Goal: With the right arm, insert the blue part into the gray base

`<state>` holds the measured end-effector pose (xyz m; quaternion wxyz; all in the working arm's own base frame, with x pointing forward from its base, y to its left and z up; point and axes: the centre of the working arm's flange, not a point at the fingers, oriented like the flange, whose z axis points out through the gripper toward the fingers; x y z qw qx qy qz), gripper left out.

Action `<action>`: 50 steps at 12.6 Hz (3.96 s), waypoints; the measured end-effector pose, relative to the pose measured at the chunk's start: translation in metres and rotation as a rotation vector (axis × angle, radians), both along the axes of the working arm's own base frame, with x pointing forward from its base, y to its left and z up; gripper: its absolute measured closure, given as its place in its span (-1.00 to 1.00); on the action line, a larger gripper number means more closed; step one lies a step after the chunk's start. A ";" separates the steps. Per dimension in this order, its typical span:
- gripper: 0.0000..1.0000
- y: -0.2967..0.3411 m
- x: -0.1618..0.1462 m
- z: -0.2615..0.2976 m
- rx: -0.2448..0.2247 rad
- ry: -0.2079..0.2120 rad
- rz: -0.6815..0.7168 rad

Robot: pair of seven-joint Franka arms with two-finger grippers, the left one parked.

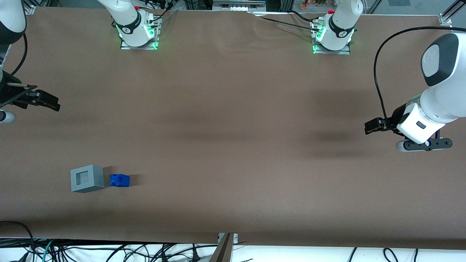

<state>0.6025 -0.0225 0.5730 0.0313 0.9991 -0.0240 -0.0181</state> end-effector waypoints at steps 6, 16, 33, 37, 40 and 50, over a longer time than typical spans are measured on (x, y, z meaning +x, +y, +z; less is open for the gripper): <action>-1.00 0.000 0.000 0.000 0.000 -0.002 0.000; -1.00 0.001 0.001 -0.001 0.009 -0.002 -0.001; -0.99 0.067 0.127 -0.270 0.065 -0.243 0.095; -0.98 0.064 0.129 -0.307 0.087 -0.231 0.068; -0.98 0.064 0.132 -0.317 0.105 -0.260 0.049; -0.63 0.066 0.136 -0.337 0.103 -0.313 0.055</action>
